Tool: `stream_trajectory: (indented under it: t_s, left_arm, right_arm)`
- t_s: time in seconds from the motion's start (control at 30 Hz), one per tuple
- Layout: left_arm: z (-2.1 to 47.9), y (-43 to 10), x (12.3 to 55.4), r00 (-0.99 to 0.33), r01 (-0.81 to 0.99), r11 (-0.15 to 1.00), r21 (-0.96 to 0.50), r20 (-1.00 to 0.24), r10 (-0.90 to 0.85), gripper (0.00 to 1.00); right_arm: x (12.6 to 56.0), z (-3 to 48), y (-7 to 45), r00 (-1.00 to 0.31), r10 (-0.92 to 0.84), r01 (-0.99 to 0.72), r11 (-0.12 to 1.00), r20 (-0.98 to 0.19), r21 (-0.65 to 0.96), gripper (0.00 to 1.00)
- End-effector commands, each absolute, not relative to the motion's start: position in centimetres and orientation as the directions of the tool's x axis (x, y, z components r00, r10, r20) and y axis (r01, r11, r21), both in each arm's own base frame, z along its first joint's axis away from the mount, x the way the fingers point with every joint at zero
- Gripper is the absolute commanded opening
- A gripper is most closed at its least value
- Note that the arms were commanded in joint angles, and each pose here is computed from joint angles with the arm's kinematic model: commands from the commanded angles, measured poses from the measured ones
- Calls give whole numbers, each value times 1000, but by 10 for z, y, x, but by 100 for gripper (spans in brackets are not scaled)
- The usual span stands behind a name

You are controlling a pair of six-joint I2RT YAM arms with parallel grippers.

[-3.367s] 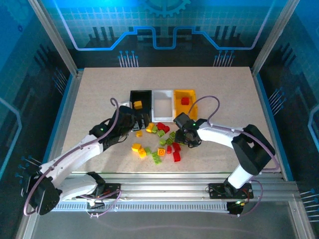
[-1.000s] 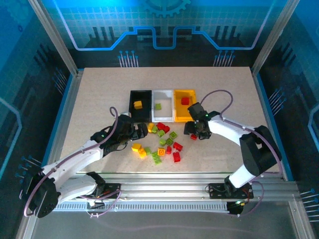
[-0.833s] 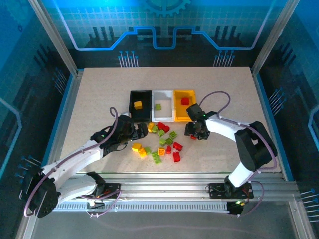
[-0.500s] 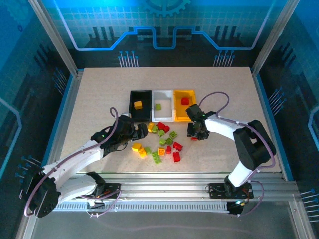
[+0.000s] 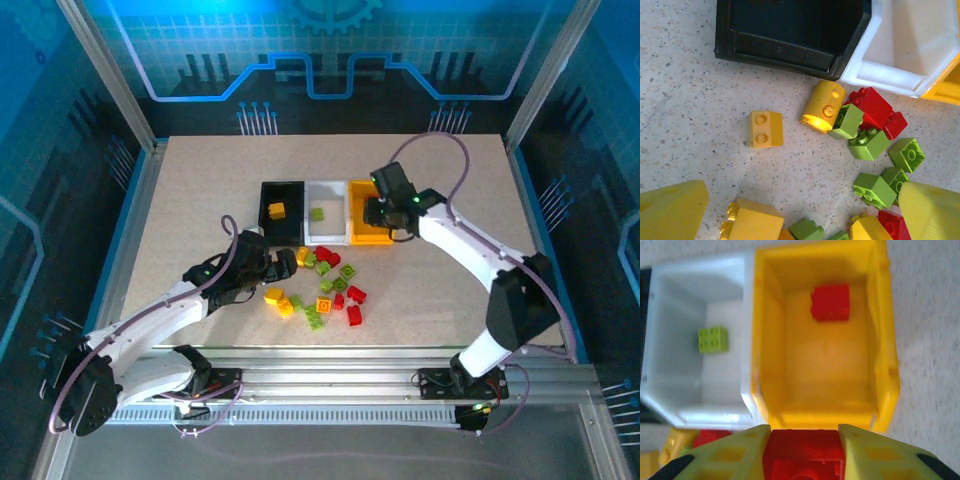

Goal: Sort the legos into containers by color

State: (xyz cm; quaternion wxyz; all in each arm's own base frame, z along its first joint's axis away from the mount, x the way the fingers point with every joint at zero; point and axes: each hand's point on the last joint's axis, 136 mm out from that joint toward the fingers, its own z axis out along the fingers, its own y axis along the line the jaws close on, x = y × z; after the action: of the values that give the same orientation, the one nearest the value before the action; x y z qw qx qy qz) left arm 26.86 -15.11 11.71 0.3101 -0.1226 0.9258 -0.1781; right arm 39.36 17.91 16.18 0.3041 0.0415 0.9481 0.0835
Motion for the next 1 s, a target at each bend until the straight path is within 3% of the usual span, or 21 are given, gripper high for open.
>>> stream_trajectory:
  t_s: [0.0,0.27,0.47,0.77,0.97]
  left_arm:
    - [122,-156,269,-792,-122,900,-417,-506,-342,99]
    - [121,-151,260,-812,-125,913,-388,-488,-319,99]
    - [125,-151,256,-820,-111,915,-388,-484,-305,99]
    - [87,-147,236,-893,-145,945,-293,-373,-253,95]
    - [82,-161,272,-858,-94,954,-286,-462,-223,94]
  right_arm:
    - [422,144,173,-814,88,49,995,-575,82,39]
    - [459,116,167,-834,102,110,994,-542,18,48]
    - [458,134,172,-820,118,95,993,-560,70,66]
    - [420,136,188,-819,95,28,992,-566,126,68]
    - [410,134,190,-816,104,19,988,-568,153,68]
